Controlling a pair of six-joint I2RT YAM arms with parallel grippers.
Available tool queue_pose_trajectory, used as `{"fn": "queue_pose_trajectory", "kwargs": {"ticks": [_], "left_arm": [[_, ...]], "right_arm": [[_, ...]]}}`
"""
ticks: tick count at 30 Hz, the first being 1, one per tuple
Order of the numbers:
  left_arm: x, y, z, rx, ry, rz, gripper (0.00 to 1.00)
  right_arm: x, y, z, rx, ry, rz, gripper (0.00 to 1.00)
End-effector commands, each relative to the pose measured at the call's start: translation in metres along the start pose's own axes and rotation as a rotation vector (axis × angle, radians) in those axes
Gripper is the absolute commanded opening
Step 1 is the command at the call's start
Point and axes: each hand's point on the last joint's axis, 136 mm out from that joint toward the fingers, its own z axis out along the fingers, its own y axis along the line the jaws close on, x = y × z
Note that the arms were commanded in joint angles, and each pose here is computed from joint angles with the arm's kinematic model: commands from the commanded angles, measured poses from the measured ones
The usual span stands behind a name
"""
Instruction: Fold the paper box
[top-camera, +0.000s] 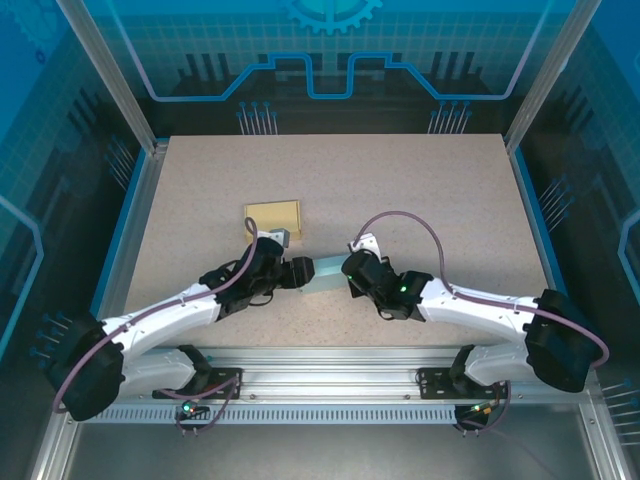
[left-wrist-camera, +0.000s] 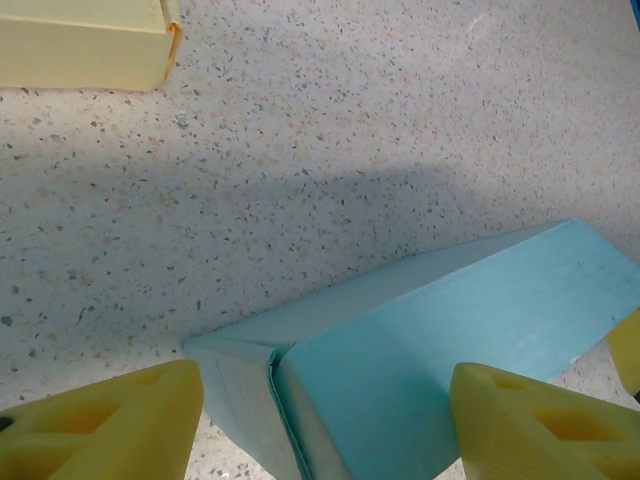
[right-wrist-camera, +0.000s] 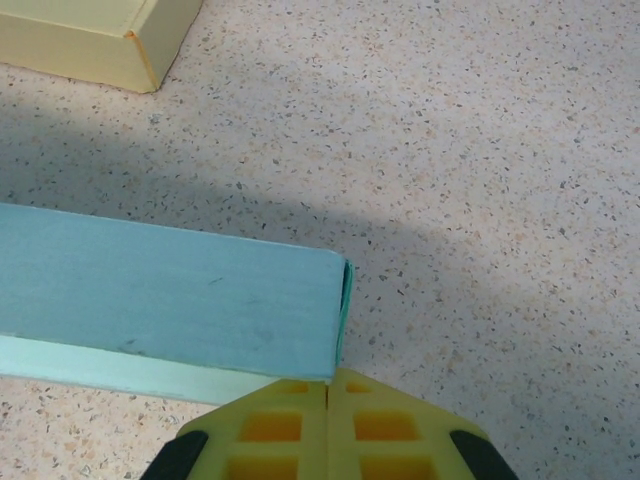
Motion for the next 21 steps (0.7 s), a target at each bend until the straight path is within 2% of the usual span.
{"fn": "queue_pose_trajectory", "kwargs": {"ticks": [1, 9, 16, 21], "left_arm": [[0.024, 0.029, 0.01, -0.093, 0.029, -0.014, 0.67], [0.042, 0.051, 0.017, -0.151, 0.003, -0.002, 0.66], [0.053, 0.056, 0.024, -0.176, 0.008, 0.027, 0.67], [0.058, 0.057, 0.029, -0.184, 0.021, 0.027, 0.66]], "right_arm": [[0.01, 0.002, -0.001, 0.014, 0.048, -0.019, 0.01], [0.0, 0.01, -0.02, -0.064, 0.059, -0.001, 0.39], [-0.028, 0.013, -0.046, -0.156, 0.029, 0.124, 0.52], [-0.024, 0.001, -0.029, -0.133, 0.085, 0.221, 0.6]]}}
